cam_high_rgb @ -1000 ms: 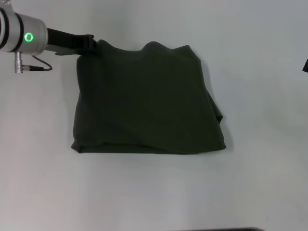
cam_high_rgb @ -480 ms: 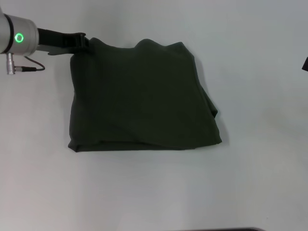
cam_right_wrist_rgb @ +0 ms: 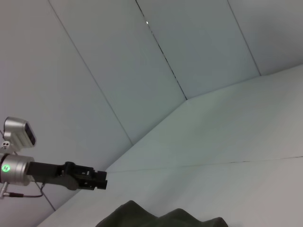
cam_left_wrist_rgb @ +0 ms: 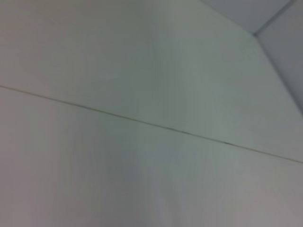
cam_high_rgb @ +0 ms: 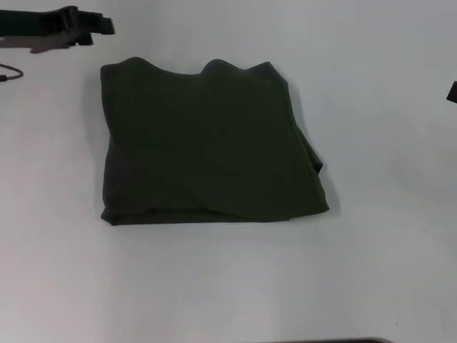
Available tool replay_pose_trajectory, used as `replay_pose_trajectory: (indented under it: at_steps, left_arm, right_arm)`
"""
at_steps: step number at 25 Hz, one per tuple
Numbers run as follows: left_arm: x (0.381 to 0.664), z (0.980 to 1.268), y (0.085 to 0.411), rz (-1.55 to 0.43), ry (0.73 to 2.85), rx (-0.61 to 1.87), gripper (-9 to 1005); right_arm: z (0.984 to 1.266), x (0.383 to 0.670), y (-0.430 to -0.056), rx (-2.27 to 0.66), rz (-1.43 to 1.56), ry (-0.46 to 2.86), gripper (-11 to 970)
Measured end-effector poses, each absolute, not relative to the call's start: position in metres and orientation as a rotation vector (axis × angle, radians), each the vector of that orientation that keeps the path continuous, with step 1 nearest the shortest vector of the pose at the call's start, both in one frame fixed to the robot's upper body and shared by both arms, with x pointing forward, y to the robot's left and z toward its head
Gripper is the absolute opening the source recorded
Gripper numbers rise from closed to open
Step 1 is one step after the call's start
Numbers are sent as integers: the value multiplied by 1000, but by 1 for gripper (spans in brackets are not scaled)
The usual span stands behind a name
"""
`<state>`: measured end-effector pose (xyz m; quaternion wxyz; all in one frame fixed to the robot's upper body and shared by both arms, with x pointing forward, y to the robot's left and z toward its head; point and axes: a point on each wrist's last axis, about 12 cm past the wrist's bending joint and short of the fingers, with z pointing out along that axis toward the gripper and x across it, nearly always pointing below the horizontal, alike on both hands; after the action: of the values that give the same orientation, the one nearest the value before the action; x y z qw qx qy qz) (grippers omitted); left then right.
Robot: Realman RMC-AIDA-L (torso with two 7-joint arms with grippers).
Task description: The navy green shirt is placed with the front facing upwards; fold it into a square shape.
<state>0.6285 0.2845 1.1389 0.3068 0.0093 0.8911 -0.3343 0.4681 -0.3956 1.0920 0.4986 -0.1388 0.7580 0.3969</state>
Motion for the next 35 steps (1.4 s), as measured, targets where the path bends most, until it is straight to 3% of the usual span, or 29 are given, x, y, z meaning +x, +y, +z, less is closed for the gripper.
replay_pose_trajectory:
  at_steps: [1, 7, 24, 35]
  left_arm:
    - [627, 1137, 281, -919, 2368, 37, 395]
    - [621, 1121, 262, -1024, 2430, 41, 634]
    - [620, 1092, 265, -938, 2473, -73, 659]
    - [605, 1123, 271, -1144, 2434, 55, 660]
  right_arm:
    - [1092, 468, -396, -336, 961, 1834, 766]
    - [1092, 470, -396, -334, 953, 1837, 765]
    - [1089, 465, -396, -321, 955, 1847, 766]
    - [1090, 468, -396, -314, 971, 1858, 765]
